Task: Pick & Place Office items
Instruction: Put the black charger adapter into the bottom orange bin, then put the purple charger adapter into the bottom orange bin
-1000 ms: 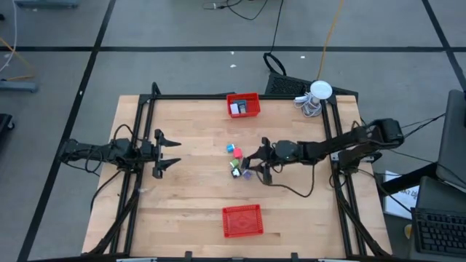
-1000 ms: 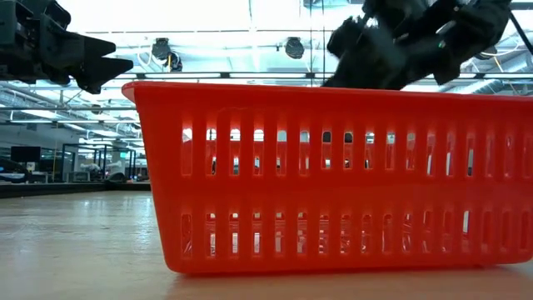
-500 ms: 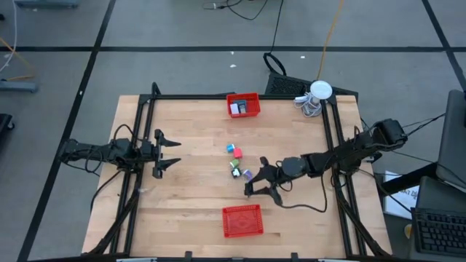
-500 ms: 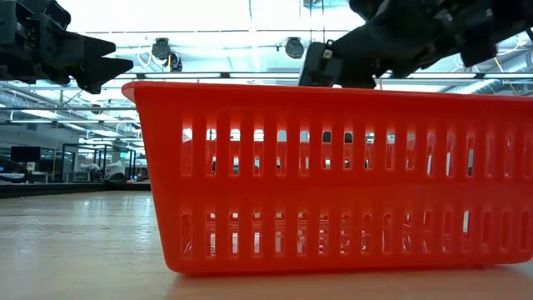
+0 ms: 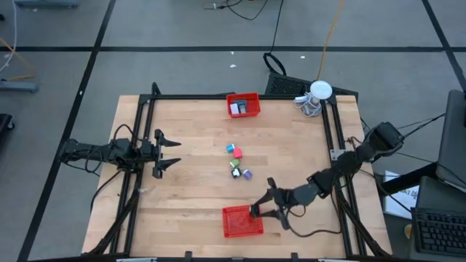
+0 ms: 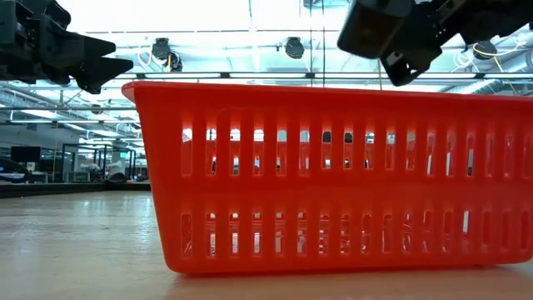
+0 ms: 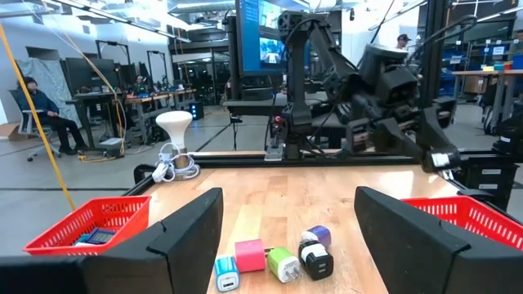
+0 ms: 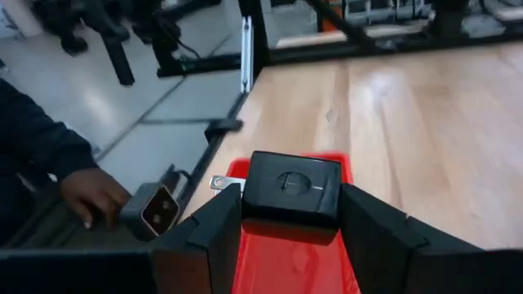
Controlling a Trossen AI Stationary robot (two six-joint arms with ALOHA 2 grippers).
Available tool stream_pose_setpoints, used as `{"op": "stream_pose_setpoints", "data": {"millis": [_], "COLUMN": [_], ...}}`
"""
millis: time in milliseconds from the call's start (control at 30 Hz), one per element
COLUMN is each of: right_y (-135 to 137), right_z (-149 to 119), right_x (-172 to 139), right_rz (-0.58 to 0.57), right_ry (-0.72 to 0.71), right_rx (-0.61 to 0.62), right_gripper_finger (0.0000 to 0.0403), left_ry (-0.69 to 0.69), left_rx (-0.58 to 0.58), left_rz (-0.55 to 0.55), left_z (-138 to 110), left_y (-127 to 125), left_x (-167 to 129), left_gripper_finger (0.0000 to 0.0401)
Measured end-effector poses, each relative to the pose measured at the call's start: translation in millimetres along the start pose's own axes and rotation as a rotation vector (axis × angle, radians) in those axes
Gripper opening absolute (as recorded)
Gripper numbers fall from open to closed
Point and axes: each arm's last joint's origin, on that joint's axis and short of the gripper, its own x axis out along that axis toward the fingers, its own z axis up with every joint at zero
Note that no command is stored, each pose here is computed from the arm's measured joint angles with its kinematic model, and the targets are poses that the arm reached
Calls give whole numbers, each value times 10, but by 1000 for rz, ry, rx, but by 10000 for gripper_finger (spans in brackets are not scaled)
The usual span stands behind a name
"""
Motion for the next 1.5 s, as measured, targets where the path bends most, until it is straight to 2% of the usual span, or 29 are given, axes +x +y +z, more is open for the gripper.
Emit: {"op": "stream_pose_setpoints", "data": {"millis": [133, 333, 600, 833, 1200, 1400, 1500], "right_y": [99, 190, 184, 201, 202, 204, 213], "right_z": [11, 15, -117, -118, -111, -97, -2], "right_x": [180, 426, 534, 533, 532, 522, 482], "right_rz": [-30, -100, -119, -72, -74, -72, -57], "right_ry": [83, 303, 391, 408, 405, 402, 372], "right_rx": [-18, -63, -14, 27, 47, 48, 27], "right_gripper_finger": [167, 167, 167, 170, 229, 231, 227], "left_ry": [0, 1, 0, 0, 0, 0, 0], "left_rx": [0, 0, 0, 0, 0, 0, 0], "left_rz": [0, 0, 0, -1, 0, 0, 0], "left_z": [0, -1, 0, 0, 0, 0, 0], "left_y": [0, 0, 0, 0, 0, 0, 0], "left_x": [0, 0, 0, 0, 0, 0, 0], "left_gripper_finger": [273, 274, 274, 274, 274, 274, 274]}}
